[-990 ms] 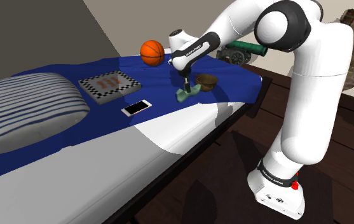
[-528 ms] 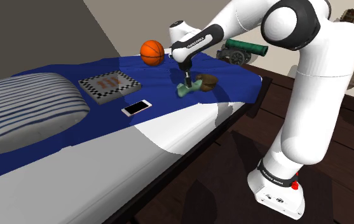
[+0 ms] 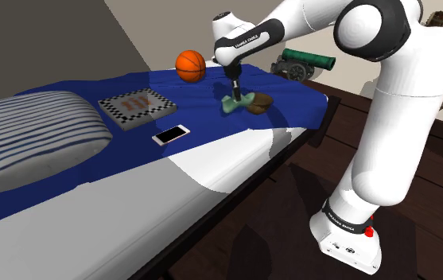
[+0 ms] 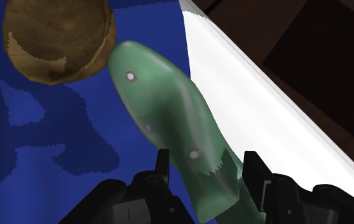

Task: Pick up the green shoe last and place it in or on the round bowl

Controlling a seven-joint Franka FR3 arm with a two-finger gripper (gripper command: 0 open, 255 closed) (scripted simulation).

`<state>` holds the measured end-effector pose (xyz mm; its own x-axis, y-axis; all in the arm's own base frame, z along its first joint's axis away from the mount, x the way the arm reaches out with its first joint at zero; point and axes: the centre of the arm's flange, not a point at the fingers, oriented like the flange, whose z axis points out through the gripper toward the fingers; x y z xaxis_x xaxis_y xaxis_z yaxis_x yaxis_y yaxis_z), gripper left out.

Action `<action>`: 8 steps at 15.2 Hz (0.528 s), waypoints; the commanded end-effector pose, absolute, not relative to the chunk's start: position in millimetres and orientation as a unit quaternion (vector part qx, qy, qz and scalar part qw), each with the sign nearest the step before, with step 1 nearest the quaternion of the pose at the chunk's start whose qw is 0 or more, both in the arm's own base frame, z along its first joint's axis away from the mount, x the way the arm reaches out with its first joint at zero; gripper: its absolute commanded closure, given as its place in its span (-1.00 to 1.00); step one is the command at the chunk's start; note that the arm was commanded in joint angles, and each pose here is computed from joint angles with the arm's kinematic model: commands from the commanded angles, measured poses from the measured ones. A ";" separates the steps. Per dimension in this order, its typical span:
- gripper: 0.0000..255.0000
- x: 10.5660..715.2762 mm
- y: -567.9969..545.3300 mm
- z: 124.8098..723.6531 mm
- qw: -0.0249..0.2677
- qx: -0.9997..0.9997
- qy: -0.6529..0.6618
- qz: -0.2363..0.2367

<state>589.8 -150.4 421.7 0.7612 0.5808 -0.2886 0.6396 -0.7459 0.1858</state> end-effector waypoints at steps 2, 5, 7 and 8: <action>1.00 590.2 -150.1 437.3 0.138 0.928 0.329 -0.106; 1.00 590.3 -163.2 447.7 0.138 0.928 0.329 -0.106; 1.00 590.6 -189.5 450.3 0.138 0.928 0.329 -0.106; 1.00 590.7 -202.6 451.7 0.138 0.928 0.329 -0.106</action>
<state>590.5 -190.0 448.7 0.7620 0.5798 -0.2886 0.6386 -0.7469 0.1856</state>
